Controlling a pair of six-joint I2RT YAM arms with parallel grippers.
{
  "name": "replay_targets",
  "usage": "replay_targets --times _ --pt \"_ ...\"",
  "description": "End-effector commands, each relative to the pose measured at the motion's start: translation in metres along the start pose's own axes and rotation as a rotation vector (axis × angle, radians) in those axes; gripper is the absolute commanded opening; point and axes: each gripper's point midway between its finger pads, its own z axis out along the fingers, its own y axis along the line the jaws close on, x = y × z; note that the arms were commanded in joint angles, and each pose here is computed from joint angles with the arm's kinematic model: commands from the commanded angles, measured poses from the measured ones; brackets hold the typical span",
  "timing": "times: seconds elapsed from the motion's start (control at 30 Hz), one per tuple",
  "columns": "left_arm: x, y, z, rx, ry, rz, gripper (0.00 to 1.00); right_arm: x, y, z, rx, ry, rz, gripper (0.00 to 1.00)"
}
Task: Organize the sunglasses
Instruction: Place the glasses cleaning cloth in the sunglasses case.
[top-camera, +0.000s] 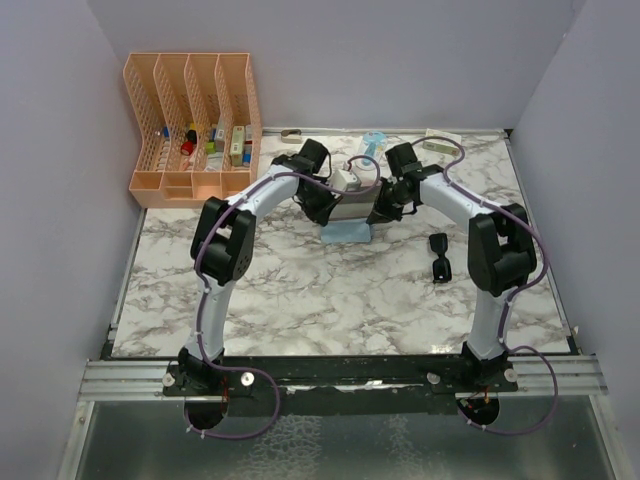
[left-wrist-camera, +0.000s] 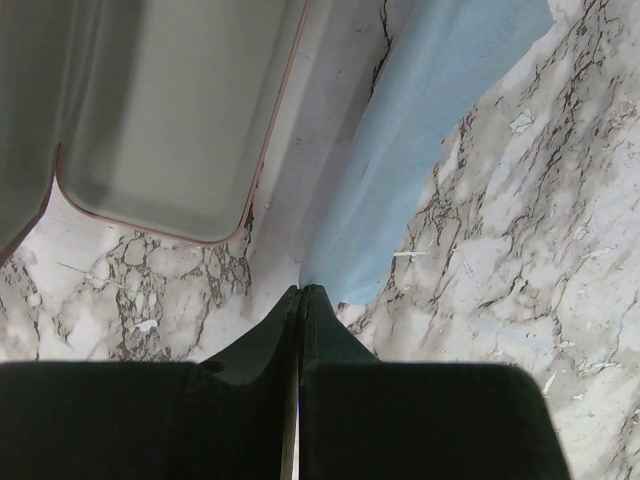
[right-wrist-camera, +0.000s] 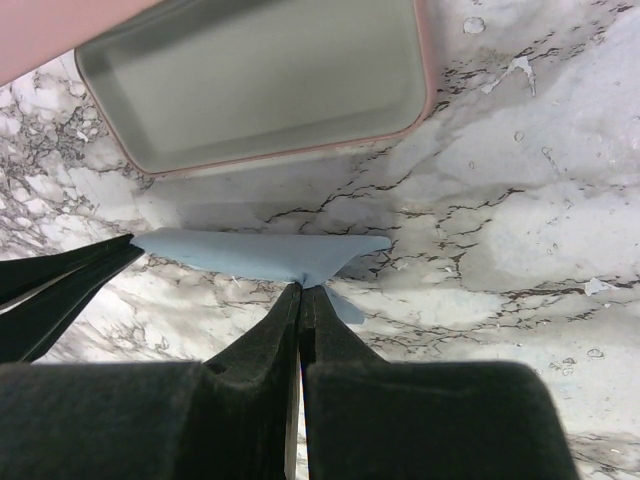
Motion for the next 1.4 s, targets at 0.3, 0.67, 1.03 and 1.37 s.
replay_targets --times 0.3,0.67,1.03,1.37 --pt "-0.013 0.016 0.007 -0.075 0.026 0.010 0.00 -0.024 -0.001 0.003 -0.031 -0.027 0.040 0.01" --pt "-0.025 0.028 0.002 -0.138 -0.002 0.016 0.00 -0.044 -0.001 0.005 -0.045 -0.060 0.066 0.01" --pt "-0.033 0.039 0.003 -0.181 -0.015 0.009 0.00 -0.060 -0.003 0.012 -0.035 -0.083 0.098 0.01" --pt "-0.039 0.049 0.009 -0.201 -0.008 0.006 0.00 -0.067 -0.007 0.013 -0.033 -0.107 0.123 0.01"
